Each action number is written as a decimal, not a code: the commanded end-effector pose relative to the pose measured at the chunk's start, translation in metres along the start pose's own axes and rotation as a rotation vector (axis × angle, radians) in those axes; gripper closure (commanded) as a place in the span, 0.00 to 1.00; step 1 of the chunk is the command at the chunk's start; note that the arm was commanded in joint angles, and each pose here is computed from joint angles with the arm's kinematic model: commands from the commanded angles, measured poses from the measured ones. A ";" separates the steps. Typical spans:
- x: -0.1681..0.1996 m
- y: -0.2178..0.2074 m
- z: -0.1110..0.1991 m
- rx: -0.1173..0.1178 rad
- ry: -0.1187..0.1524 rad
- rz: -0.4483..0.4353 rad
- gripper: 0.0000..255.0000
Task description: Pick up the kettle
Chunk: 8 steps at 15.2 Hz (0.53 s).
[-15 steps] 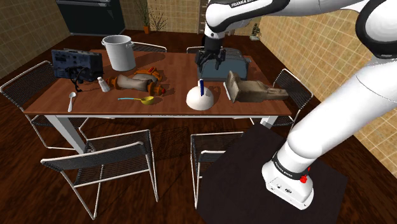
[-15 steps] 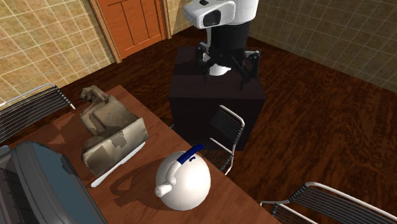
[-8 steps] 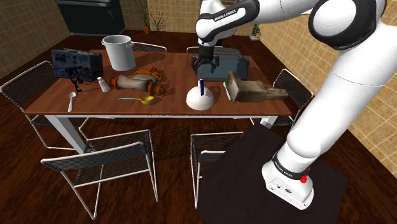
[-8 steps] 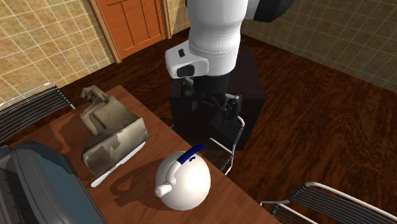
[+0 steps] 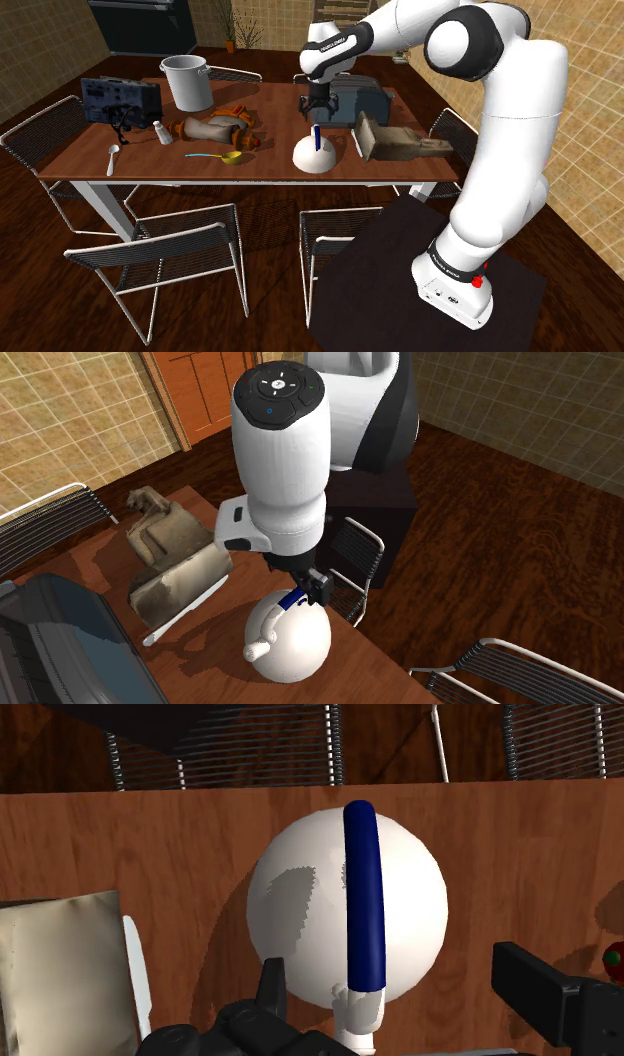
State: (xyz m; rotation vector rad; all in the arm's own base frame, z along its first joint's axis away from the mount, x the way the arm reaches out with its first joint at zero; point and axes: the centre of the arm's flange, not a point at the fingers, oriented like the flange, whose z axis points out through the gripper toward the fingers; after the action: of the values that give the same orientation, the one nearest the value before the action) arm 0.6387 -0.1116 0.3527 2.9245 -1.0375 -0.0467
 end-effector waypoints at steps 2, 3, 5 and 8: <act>0.018 0.000 0.018 -0.011 -0.005 0.043 0.00; 0.018 0.000 0.023 -0.011 -0.005 0.043 0.00; 0.018 0.000 0.034 -0.011 -0.005 0.043 0.00; 0.018 -0.001 0.050 -0.011 -0.005 0.043 0.00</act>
State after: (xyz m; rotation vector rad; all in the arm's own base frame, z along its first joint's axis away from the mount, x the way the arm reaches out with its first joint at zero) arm 0.6527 -0.1233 0.3080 2.8930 -1.0965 -0.0589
